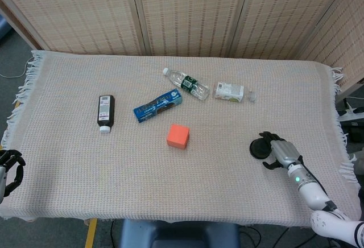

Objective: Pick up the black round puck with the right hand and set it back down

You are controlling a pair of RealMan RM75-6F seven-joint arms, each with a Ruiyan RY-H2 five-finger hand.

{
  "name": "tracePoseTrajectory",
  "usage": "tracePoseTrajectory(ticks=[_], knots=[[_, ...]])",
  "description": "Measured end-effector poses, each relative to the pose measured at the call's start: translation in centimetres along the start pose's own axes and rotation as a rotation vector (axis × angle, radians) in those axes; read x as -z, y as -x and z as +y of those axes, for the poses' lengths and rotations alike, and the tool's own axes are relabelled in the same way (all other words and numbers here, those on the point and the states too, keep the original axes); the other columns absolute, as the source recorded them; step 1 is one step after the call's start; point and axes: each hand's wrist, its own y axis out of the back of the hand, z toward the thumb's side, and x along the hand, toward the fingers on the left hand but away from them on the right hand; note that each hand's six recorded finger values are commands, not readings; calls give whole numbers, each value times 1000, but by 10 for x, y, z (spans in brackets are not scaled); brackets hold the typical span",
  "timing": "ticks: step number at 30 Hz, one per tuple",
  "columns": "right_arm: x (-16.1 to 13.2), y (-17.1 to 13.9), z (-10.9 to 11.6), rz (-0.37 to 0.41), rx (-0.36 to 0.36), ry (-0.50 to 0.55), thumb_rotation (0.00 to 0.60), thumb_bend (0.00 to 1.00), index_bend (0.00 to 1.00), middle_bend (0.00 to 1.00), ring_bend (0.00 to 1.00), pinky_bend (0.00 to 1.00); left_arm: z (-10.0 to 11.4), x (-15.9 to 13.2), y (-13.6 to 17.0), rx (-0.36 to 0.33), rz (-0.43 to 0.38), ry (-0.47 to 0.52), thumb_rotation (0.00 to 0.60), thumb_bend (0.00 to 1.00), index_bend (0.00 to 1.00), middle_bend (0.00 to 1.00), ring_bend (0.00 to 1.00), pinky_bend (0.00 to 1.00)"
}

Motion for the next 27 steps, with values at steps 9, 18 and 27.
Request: tracePoseTrajectory(ticks=[9,18,27], knots=[[-13,17,-4,-7,-3,-37,600,234,0,0,0,160,1,0,0,-4,2,-3,600,536,556,394,329,565],[-17,29,-7,-27,13,-46,600,230,0,48,74,257,2,1,0,-6,6,-1,600,536,556,394,329,565],[-19,24,-6,-11,18,-40,600,229,0,57,84,263,3,1,0,-9,5,-1,600,536,558,394,329,565]])
